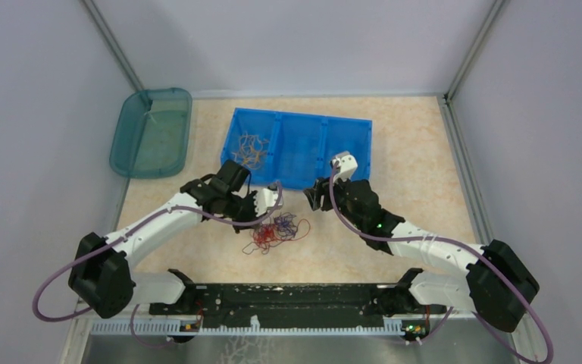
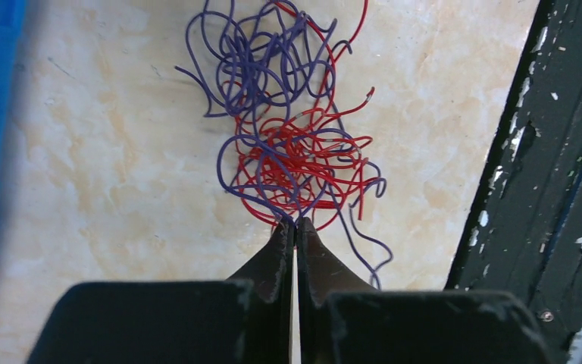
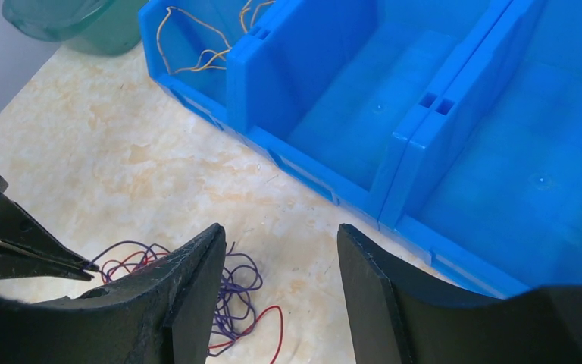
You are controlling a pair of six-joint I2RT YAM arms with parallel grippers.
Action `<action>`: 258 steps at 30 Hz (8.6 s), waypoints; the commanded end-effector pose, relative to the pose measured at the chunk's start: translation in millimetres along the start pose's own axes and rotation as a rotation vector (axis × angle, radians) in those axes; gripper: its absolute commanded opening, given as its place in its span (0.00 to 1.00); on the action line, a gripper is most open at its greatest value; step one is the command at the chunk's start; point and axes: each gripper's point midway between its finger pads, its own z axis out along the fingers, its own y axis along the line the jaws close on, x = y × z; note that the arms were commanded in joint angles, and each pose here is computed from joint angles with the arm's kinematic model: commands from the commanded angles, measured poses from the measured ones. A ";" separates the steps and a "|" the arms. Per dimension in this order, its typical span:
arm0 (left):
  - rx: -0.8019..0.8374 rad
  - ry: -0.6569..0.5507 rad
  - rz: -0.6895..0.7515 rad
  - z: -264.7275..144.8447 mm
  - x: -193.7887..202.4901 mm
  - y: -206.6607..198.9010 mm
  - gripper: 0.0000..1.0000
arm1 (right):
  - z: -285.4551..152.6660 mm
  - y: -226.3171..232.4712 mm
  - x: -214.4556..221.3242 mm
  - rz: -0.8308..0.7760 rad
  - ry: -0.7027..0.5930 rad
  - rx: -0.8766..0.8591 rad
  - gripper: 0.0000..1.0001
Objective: Untangle the cables
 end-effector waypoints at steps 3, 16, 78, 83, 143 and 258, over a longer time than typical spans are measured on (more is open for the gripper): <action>-0.058 -0.048 0.037 -15.9 -25.2 12.5 0.00 | -2.5 8.7 -37.4 0.033 -0.111 -0.016 0.56; -0.023 -0.182 0.199 -78.8 -81.2 -5.7 0.00 | -18.4 55.6 -66.2 -0.015 -0.250 -0.290 0.73; 0.096 -0.673 0.416 -252.3 -250.0 -67.0 0.00 | 25.7 143.9 -24.8 -0.037 -0.247 -0.483 0.55; -0.033 -0.799 0.479 -288.0 -276.2 -63.8 0.00 | 26.5 126.8 1.7 0.002 -0.217 -0.433 0.54; -0.626 -0.838 0.283 -166.6 -294.9 134.3 0.00 | -36.4 -84.5 -68.3 0.079 -0.362 0.453 0.67; 0.053 -0.257 0.667 38.8 -29.8 -14.9 0.49 | -81.1 72.2 140.8 0.158 0.626 -0.375 0.51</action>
